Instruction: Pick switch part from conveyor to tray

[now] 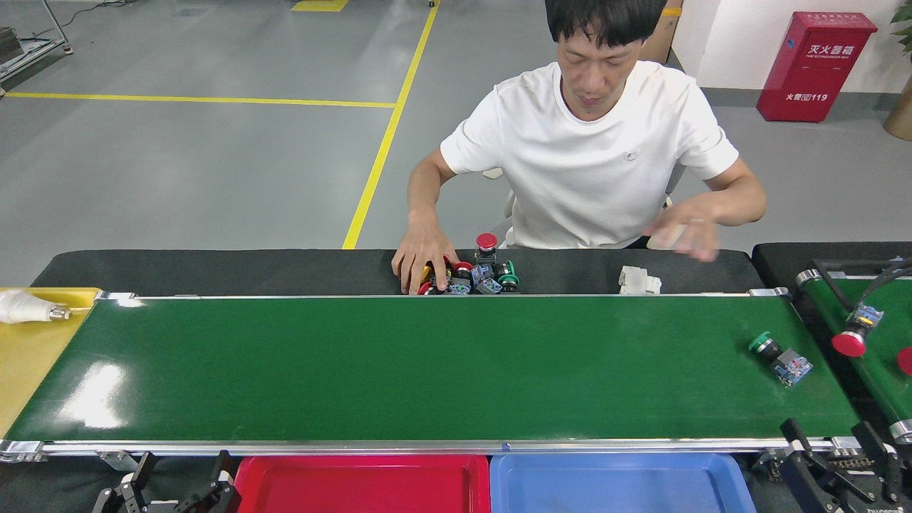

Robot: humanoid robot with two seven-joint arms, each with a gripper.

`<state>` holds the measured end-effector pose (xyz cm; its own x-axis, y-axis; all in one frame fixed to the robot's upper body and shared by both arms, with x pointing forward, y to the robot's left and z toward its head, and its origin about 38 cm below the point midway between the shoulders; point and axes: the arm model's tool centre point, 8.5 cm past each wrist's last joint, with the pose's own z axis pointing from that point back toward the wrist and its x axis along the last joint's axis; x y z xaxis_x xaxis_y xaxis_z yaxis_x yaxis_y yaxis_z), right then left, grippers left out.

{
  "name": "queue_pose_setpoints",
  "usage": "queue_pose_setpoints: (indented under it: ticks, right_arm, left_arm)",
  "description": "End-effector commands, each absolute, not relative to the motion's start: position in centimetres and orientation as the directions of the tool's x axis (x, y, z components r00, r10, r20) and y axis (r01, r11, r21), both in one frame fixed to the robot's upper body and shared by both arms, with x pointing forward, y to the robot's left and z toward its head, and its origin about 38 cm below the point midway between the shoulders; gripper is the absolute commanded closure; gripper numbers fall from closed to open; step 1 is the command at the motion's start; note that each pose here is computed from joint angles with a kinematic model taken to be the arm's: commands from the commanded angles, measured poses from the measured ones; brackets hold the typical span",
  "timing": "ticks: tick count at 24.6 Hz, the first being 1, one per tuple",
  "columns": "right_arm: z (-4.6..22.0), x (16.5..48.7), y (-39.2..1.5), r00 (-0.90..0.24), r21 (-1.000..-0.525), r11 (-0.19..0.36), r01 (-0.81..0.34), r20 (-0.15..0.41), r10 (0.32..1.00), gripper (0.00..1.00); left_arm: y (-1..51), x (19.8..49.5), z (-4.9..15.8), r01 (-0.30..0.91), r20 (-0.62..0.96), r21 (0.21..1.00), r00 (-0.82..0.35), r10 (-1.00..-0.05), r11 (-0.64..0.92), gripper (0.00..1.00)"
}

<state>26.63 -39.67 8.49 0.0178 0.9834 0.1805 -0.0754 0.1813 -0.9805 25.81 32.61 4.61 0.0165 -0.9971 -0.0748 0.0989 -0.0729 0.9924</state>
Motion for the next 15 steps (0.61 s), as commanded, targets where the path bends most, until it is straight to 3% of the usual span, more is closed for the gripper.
queue_pose_setpoints:
  ticks: [1, 4, 15]
  right_arm:
    - [8.7, 27.1, -39.8, 0.018, -0.983, 0.141, -0.114, 0.14, 0.99, 0.02]
    - [7.7, 28.0, -39.3, 0.038, -0.982, 0.129, -0.137, 0.125, 0.991, 0.03]
    - [5.1, 37.4, -35.9, 0.089, -0.966, 0.161, -0.204, 0.145, 0.985, 0.05]
  left_arm:
    - [32.7, 26.2, 5.5, 0.063, -0.08, 0.995, 0.017, -0.997, -0.079, 0.0]
    - [32.6, 26.3, 5.5, 0.057, -0.076, 0.996, 0.019, -0.997, -0.075, 0.0]
    - [32.7, 26.3, 6.0, 0.035, -0.023, 0.999, -0.016, -1.0, -0.023, 0.0]
